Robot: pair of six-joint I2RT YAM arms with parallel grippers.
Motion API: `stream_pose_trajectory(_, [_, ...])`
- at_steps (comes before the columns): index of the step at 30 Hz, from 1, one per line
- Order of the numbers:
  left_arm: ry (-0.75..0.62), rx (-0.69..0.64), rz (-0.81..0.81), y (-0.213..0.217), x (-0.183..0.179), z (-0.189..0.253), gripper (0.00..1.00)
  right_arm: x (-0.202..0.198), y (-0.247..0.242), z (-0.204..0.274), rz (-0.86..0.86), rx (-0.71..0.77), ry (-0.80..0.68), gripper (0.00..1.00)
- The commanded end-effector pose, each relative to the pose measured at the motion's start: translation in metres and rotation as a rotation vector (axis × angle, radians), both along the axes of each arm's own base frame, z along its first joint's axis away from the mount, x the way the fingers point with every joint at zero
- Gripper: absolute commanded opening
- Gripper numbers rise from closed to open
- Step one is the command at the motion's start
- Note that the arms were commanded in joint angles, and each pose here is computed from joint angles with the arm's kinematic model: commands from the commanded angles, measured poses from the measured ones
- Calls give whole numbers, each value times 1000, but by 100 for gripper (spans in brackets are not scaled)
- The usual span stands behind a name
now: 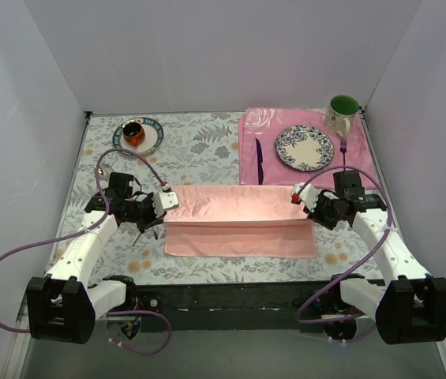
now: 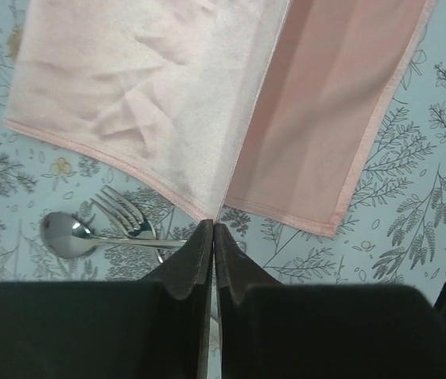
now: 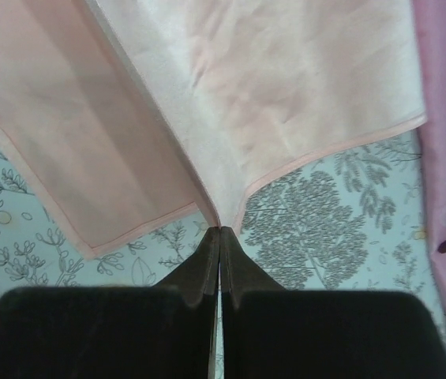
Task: Fold the napkin into a case and place the utensils inside
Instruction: Fold and flatten the napkin into a folded napkin.
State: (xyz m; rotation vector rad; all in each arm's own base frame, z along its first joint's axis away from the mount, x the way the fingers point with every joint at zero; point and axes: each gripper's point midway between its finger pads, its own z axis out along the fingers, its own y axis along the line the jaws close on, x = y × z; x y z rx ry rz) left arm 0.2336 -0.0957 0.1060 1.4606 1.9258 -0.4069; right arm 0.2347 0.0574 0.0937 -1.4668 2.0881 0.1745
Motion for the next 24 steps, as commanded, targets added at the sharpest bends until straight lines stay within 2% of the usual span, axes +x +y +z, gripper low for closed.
stream_pose_trajectory(1, [109,15,10,-2,-21,-26,0,-15,-5,-26,21,-43,51,1])
stream_pose_trajectory(5, [166,28,3,-8,-32,-40,0,-18,-8,-38,16,-59,61,1])
stream_pose_trajectory(17, [155,143,-35,0,-47,-69,0,-27,-6,-50,46,-86,97,1])
stream_pose_trajectory(24, [136,118,-19,-5,-36,-52,0,-23,-3,-31,58,-83,71,1])
